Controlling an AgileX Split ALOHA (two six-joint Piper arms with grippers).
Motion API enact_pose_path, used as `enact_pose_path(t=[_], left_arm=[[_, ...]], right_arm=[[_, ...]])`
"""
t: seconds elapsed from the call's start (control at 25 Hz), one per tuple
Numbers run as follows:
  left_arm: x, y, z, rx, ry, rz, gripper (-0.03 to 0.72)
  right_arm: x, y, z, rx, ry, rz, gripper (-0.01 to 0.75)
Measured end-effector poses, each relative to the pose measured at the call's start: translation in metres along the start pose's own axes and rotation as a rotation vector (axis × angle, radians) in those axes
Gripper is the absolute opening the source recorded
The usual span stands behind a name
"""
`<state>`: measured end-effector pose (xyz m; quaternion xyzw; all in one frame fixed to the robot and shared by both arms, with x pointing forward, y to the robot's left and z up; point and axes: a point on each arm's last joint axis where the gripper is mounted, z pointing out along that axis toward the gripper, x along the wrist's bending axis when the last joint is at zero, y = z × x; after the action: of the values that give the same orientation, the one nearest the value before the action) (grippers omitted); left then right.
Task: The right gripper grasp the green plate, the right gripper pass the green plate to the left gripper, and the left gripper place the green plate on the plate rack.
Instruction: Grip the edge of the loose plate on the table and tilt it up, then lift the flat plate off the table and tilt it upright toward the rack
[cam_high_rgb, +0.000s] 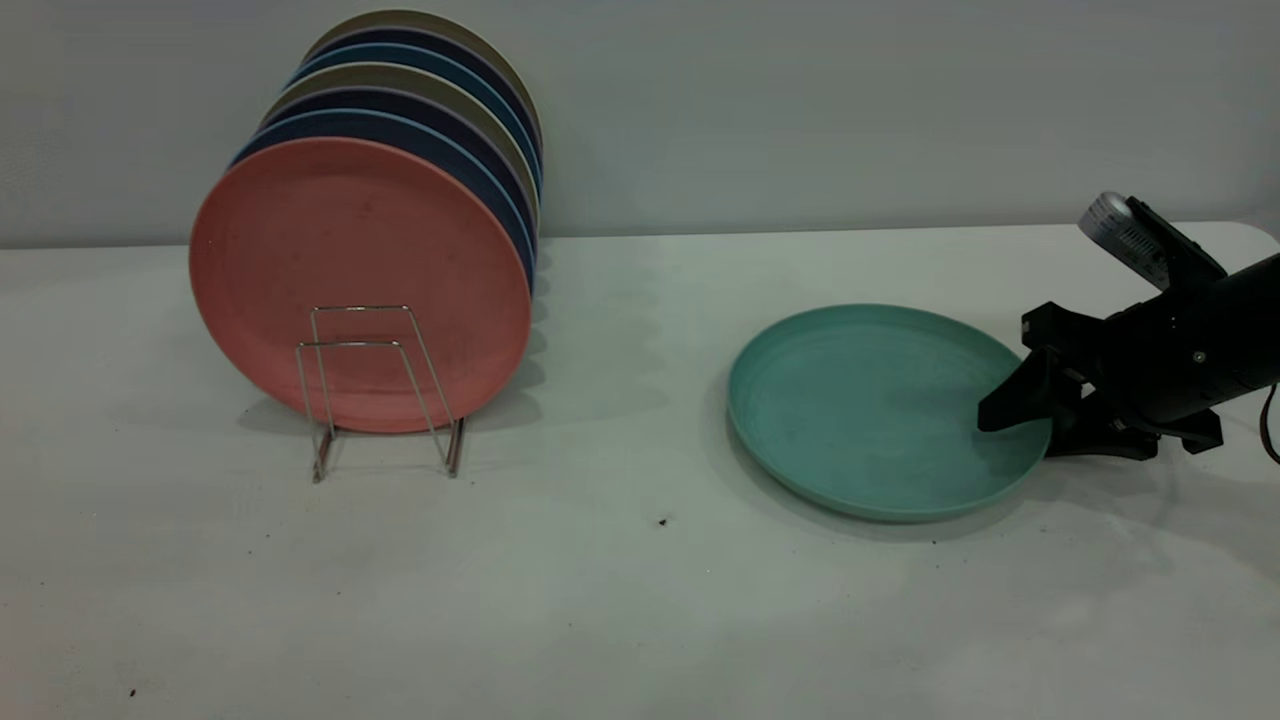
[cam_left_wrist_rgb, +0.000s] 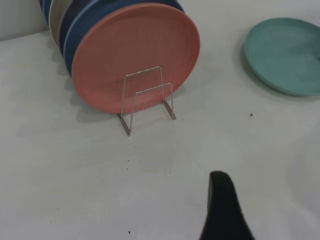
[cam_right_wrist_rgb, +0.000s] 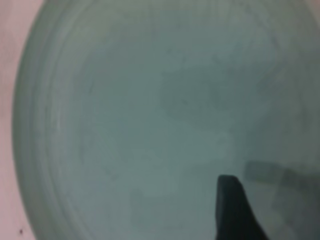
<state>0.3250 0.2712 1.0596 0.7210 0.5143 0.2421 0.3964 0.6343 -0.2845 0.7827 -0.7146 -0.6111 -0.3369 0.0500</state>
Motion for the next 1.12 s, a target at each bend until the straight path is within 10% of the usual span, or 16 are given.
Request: enact_pose_path(t=[0.32, 1.12], left_arm=[[-0.001, 0.0, 0.0, -0.004, -0.009, -0.01, 0.501], [0.0, 0.01, 0.094, 0.26, -0.349, -0.382, 0.501]], right_arm=[[-0.005, 0.0, 0.002, -0.005, -0.038, 0.005, 0.029], [0.038, 0.021, -0.05, 0.02, 0.037, -0.198, 0.013]])
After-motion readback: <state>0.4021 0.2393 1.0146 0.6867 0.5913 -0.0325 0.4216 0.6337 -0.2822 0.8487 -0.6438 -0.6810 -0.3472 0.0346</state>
